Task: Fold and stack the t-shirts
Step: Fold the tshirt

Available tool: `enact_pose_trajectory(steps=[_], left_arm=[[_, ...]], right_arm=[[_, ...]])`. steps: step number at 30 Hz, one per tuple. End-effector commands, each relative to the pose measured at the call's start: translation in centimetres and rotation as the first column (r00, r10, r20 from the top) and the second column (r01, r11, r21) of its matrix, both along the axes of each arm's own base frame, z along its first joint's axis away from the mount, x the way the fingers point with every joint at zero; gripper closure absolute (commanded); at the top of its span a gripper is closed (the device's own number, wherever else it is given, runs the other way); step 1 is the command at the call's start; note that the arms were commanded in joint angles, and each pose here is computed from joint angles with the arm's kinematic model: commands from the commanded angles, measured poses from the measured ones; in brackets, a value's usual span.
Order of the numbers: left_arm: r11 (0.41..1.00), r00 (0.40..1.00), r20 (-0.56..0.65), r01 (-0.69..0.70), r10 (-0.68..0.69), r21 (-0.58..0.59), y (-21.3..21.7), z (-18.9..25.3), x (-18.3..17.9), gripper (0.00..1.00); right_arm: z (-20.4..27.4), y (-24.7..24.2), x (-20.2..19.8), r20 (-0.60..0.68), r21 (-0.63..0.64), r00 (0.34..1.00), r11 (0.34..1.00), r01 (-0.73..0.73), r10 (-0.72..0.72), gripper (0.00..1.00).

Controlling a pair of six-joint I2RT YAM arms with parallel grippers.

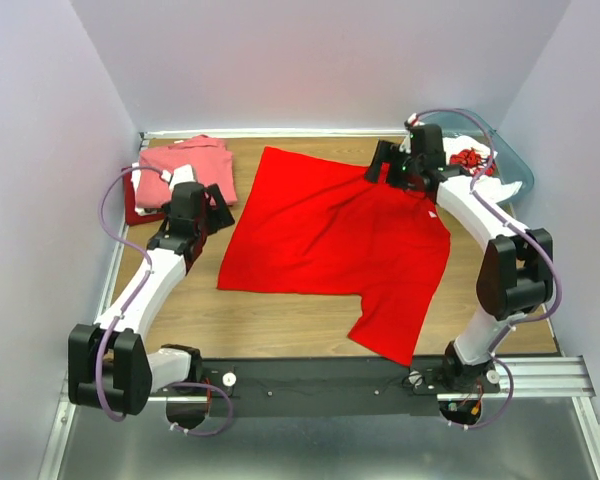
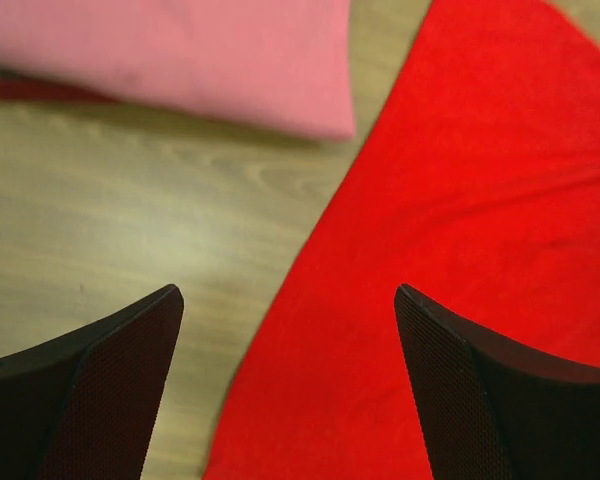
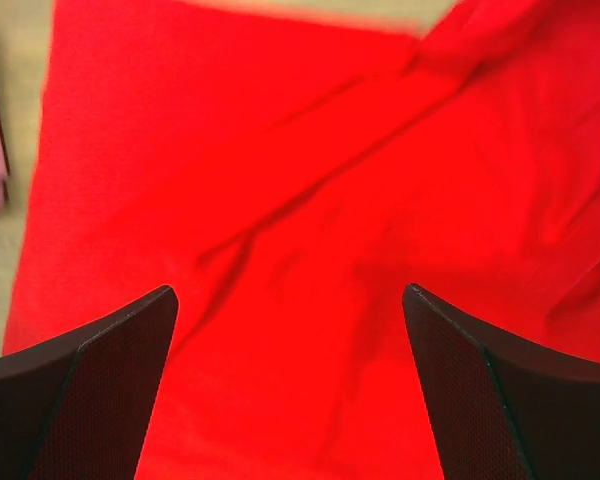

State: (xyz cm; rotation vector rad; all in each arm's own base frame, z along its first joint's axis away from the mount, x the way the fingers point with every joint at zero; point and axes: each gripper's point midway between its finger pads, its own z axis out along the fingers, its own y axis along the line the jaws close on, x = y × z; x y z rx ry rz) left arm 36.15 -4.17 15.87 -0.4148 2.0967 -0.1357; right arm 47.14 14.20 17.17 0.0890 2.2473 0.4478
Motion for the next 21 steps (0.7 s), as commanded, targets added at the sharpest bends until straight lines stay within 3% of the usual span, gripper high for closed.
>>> enact_pose_trajectory(steps=[1, 11, 21], left_arm=[[0.998, 0.991, -0.134, -0.035, 0.028, -0.053, -0.6, -3.5, -3.3, 0.07], [0.997, 0.907, -0.415, -0.072, 0.073, 0.018, -1.3, -10.3, -8.3, 0.07], [0.996, 0.893, -0.443, -0.088, 0.083, 0.01, -3.0, -10.7, -10.2, 0.07]], right_arm=[[-1.4, 1.4, -2.6, -0.049, 0.015, 0.999, 1.0, 0.011, -0.01, 0.0], [-6.4, 4.1, -7.0, -0.172, 0.032, 0.985, 0.999, -0.007, 0.013, 0.0], [-11.4, 7.1, -7.7, -0.268, -0.005, 0.963, 0.999, -0.043, 0.04, 0.0]])
